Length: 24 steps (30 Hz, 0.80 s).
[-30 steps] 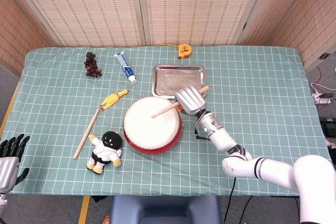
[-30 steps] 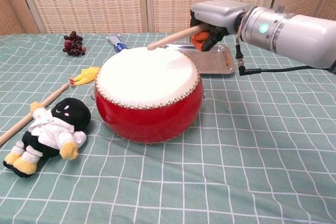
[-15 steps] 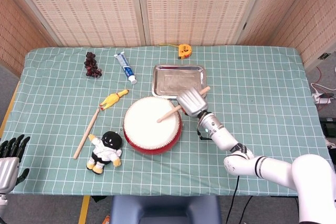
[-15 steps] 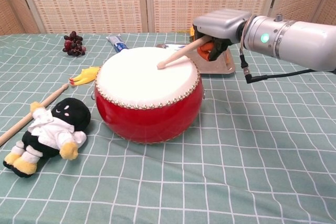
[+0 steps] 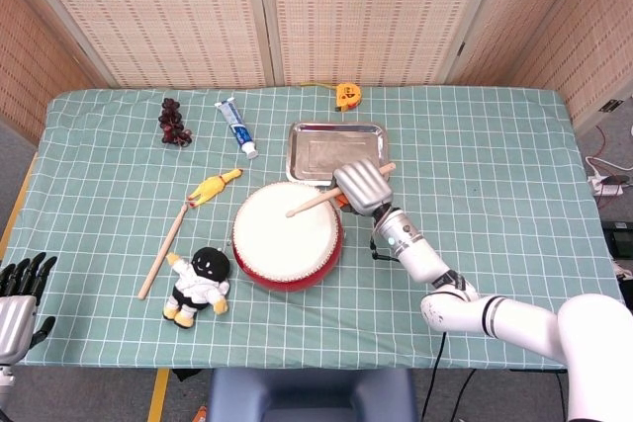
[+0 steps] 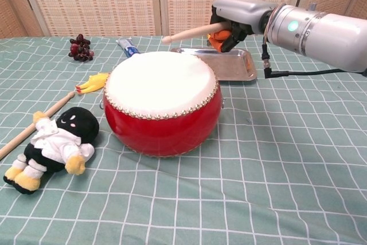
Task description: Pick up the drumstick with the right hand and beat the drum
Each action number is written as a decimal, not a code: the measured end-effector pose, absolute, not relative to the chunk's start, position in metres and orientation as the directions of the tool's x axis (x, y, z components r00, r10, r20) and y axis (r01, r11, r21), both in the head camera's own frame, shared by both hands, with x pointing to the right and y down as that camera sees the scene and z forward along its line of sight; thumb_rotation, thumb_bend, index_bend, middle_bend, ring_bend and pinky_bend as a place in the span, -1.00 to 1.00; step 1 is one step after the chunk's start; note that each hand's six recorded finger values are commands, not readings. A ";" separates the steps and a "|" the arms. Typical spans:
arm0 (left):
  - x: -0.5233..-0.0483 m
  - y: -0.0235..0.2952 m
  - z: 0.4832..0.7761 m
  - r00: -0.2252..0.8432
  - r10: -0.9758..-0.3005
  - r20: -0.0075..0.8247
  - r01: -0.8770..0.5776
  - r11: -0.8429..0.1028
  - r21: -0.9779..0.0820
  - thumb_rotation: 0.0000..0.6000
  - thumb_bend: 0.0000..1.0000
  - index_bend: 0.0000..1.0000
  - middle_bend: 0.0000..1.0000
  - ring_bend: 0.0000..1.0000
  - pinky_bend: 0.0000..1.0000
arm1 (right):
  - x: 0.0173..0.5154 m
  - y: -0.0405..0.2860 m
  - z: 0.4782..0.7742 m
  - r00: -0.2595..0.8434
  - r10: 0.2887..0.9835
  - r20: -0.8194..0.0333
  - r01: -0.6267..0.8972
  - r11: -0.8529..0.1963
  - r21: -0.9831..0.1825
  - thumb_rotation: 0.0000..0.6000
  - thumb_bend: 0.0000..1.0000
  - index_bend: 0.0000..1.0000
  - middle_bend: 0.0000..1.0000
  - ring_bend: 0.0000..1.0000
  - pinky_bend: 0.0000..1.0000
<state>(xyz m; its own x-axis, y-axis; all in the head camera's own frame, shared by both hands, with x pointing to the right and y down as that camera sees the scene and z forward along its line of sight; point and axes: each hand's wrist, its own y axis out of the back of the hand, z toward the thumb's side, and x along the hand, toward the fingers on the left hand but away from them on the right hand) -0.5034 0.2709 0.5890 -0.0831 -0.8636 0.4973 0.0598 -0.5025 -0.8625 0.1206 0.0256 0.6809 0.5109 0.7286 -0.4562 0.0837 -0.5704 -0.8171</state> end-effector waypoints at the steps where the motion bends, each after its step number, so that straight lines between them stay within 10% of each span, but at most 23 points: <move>1: -0.504 0.271 0.589 -0.083 -0.863 0.498 0.060 -0.503 -0.862 1.00 -0.54 -0.95 -1.00 -0.97 -0.96 | 0.121 0.026 0.681 0.513 0.727 -0.456 0.107 -0.581 -0.807 1.00 0.98 1.00 1.00 1.00 1.00; 16: -0.506 0.273 0.588 -0.092 -0.863 0.496 0.057 -0.502 -0.863 1.00 -0.54 -0.95 -1.00 -0.97 -0.96 | 0.124 0.034 0.704 0.479 0.699 -0.531 -0.302 -0.437 -0.847 1.00 0.98 1.00 1.00 1.00 1.00; 24: -0.506 0.273 0.588 -0.087 -0.865 0.495 0.056 -0.500 -0.864 1.00 -0.54 -0.95 -1.00 -0.97 -0.96 | 0.131 0.022 0.693 0.450 0.741 -0.498 -0.013 -0.552 -0.833 1.00 0.97 1.00 1.00 1.00 1.00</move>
<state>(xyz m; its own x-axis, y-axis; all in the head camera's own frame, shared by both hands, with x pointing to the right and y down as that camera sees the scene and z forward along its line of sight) -0.5057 0.2734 0.5876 -0.0871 -0.8648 0.4946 0.0557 -0.4999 -0.8643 0.1313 0.0221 0.6927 0.4503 0.7410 -0.4982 -0.0132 -0.5524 -0.8335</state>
